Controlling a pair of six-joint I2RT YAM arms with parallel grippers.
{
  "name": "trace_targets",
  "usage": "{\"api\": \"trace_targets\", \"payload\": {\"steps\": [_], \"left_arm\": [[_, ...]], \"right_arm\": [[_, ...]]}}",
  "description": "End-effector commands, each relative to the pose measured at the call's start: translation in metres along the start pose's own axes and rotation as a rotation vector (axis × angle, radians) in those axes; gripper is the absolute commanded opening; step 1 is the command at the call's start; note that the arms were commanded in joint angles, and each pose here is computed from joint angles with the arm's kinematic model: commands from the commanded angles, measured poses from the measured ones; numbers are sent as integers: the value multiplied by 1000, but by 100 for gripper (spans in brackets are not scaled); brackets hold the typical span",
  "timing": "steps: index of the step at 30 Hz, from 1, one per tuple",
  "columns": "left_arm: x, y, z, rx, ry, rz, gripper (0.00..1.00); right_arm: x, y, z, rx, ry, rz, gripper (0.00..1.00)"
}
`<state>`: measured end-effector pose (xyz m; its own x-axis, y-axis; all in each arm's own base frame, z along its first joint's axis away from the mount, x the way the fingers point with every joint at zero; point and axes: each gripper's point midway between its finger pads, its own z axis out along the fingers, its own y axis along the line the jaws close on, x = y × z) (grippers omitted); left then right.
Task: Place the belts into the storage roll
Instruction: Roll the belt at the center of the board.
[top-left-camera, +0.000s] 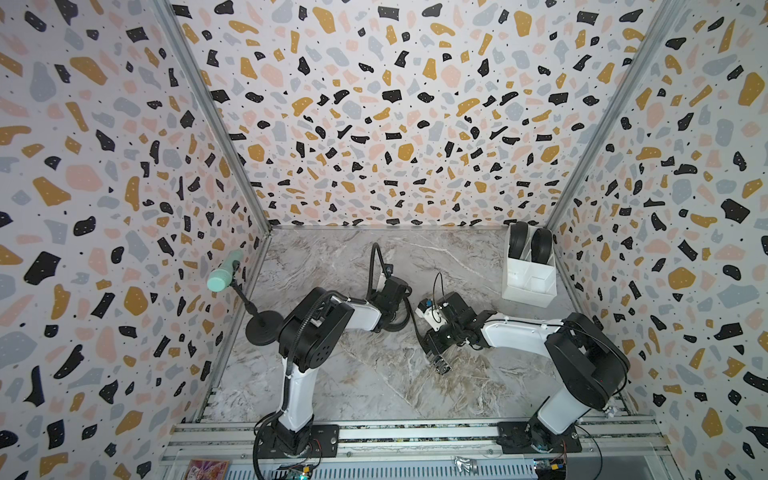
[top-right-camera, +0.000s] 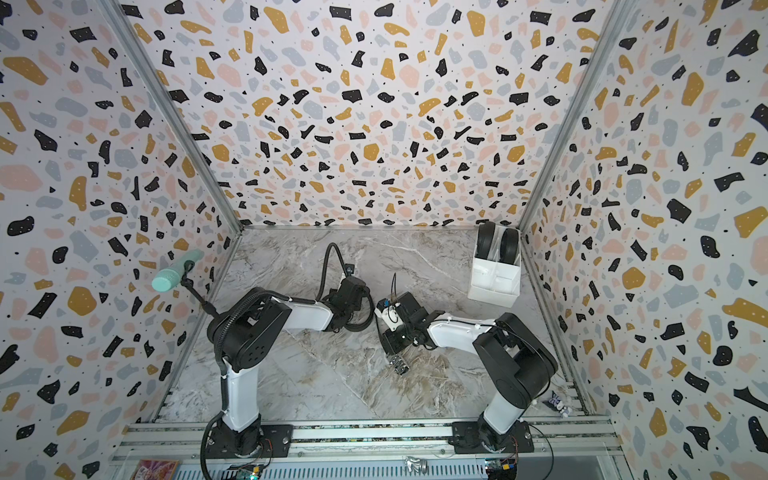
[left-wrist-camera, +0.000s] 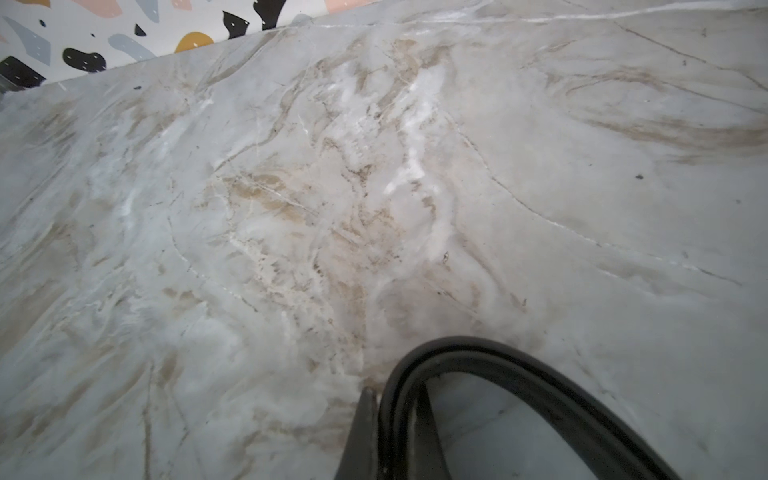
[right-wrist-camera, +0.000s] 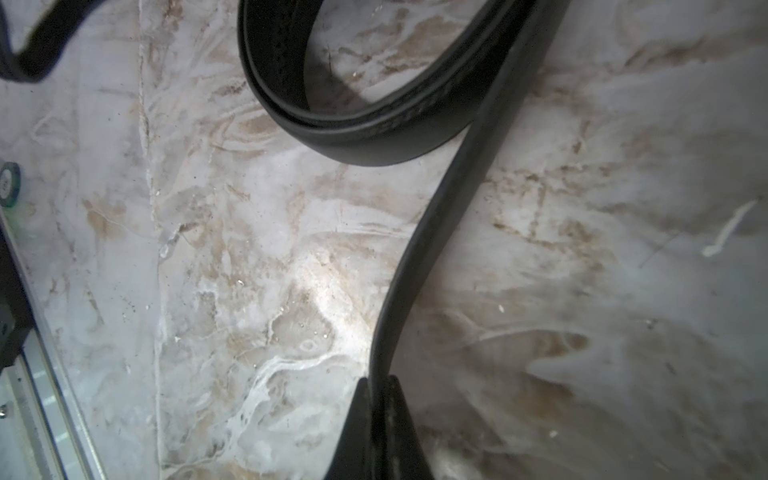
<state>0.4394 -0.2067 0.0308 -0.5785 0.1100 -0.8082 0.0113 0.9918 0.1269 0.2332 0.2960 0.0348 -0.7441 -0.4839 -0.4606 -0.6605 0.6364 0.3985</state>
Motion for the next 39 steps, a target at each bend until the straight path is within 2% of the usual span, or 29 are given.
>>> {"api": "trace_targets", "payload": {"steps": [1,5,7,10,12,16,20,27,34,39], "left_arm": [[32,0,3,12,79,-50,0],[37,0,-3,20,88,-71,0],[40,-1,-3,23,96,-70,0],[42,-3,-3,28,105,-66,0],[43,-3,-3,33,106,-66,0],[45,-5,-2,41,112,-61,0],[46,-6,-1,46,118,-55,0],[46,-6,-2,44,124,-64,0],[47,-3,-2,30,128,-55,0],[47,-3,-3,29,129,-55,0]], "right_arm": [[41,18,15,-98,187,131,6],[3,53,18,-246,106,119,24],[-13,68,14,-308,58,99,40],[-30,60,5,-290,-12,101,55],[-38,43,-4,-261,-52,130,61],[-55,-10,-20,-121,-131,189,66],[-77,-45,-21,4,-142,187,71],[-115,-58,-2,27,-194,192,83],[-132,-52,12,68,-193,159,84],[-150,-78,-1,146,-207,150,85]]}}
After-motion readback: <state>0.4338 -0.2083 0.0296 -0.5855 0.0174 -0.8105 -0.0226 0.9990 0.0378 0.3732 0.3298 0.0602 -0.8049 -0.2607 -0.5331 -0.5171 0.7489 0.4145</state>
